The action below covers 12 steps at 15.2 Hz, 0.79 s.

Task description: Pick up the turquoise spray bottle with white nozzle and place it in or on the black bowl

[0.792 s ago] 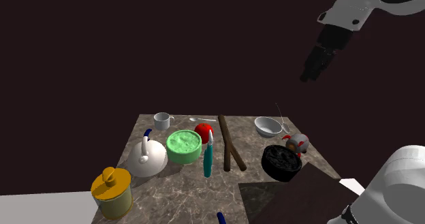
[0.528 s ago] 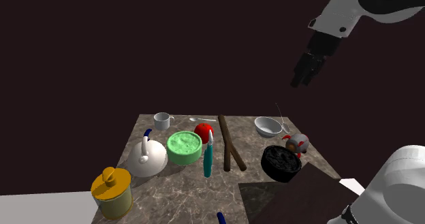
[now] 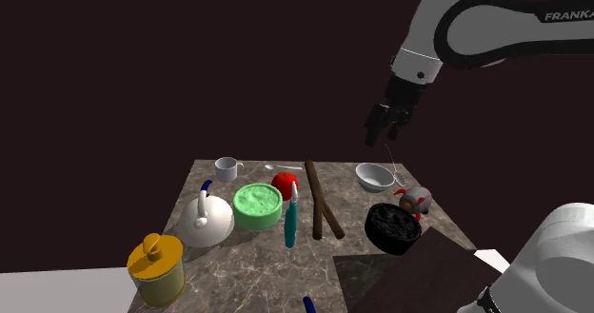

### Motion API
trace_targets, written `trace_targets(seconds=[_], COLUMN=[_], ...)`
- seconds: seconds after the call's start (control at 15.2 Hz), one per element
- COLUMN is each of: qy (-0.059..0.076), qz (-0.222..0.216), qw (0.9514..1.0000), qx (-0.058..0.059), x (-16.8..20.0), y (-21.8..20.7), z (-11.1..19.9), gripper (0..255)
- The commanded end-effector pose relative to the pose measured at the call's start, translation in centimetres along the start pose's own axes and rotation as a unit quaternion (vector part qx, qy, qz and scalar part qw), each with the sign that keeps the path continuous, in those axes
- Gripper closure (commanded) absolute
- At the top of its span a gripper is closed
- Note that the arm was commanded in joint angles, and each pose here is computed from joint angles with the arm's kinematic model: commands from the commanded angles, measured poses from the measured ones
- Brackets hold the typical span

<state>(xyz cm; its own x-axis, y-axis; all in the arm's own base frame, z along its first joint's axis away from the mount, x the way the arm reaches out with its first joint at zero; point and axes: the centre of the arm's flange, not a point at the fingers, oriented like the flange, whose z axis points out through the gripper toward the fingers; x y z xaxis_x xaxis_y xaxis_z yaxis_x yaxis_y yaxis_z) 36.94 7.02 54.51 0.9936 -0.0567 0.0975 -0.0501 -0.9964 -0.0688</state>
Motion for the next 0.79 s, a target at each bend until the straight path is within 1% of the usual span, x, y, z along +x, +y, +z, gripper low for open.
trace_targets(seconds=[0.0, 0.33, 0.73], qy=[0.0, -0.003, -0.007], qz=[0.009, 0.03, 0.054], qw=[0.9999, 0.9992, 0.9972], qx=[-0.008, -0.027, -0.05], x=[1.0, 3.7, 7.1], y=[-1.4, -4.7, -8.2], z=[2.5, 8.0, 14.7], gripper=[0, 0, 0])
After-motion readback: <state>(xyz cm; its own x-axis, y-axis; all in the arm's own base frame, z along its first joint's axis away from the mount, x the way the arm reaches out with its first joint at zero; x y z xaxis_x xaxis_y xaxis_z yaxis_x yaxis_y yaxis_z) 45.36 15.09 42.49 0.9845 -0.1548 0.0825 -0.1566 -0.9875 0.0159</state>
